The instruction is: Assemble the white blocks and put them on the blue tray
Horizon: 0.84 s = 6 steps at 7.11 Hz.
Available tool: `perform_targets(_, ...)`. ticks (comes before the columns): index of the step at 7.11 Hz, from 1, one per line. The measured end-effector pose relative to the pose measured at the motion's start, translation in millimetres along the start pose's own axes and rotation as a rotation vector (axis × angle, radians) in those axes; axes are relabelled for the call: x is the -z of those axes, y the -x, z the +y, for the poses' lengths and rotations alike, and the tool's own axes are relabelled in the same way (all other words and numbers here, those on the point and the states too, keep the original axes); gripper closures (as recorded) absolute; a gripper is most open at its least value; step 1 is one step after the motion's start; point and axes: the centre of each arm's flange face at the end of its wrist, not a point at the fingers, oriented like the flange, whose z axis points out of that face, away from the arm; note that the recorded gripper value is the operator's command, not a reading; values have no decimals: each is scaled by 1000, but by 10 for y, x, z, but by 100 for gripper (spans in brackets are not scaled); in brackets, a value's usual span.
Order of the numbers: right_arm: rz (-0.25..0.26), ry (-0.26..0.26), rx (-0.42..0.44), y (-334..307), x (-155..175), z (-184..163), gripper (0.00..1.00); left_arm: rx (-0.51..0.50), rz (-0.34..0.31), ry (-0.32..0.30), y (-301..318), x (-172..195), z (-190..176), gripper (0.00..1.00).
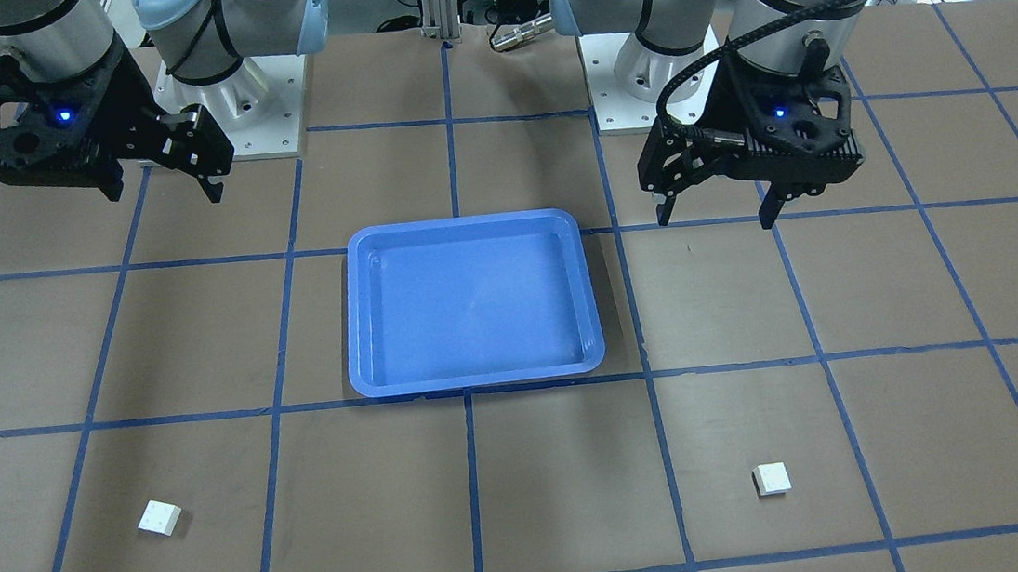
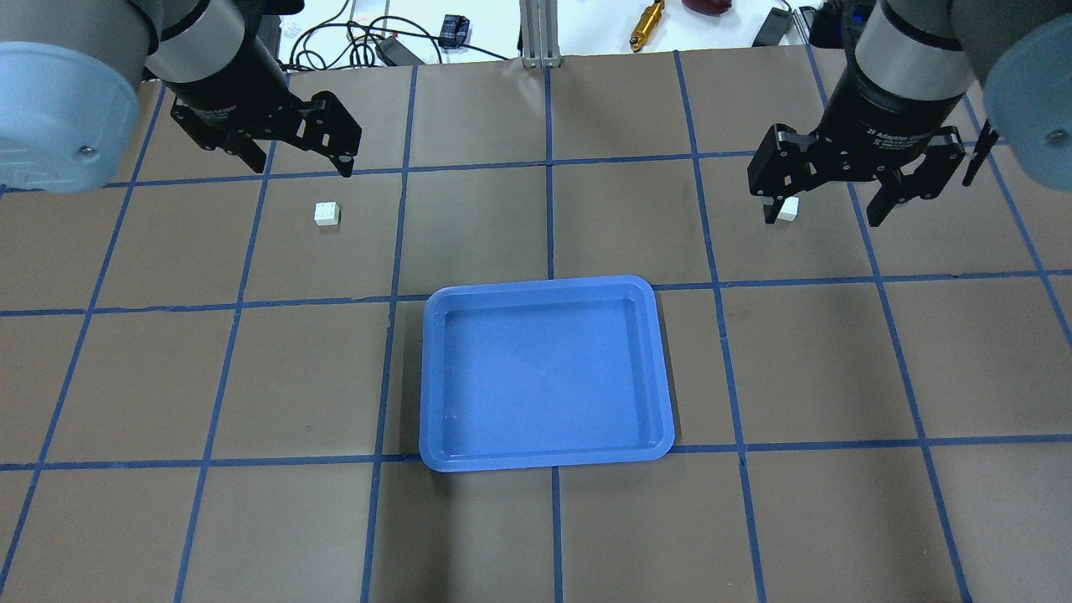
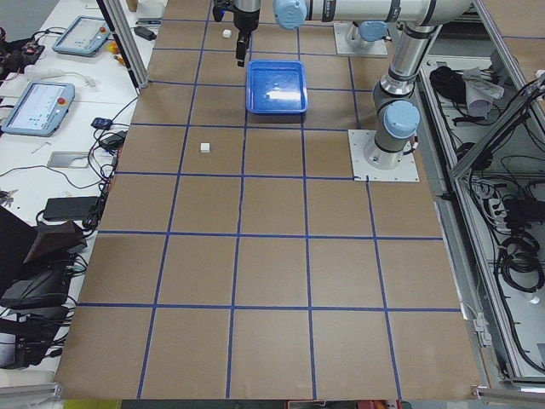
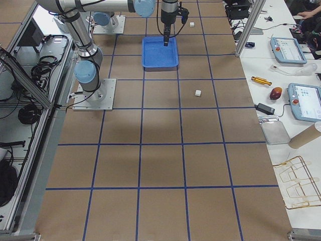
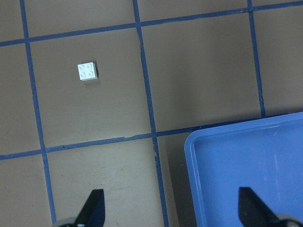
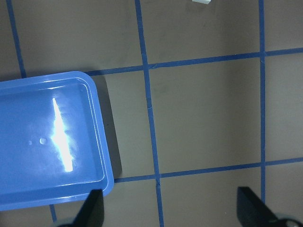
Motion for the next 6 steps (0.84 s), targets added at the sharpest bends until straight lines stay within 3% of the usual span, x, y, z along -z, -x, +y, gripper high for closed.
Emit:
perform_targets(3,1,2,0,0,-15,-10,0,-3,6,8,16,-60,-10,0)
perform_targets(6,7,1,10,-10,-13,-17,0,-111,12,22,264,-586,-293,0)
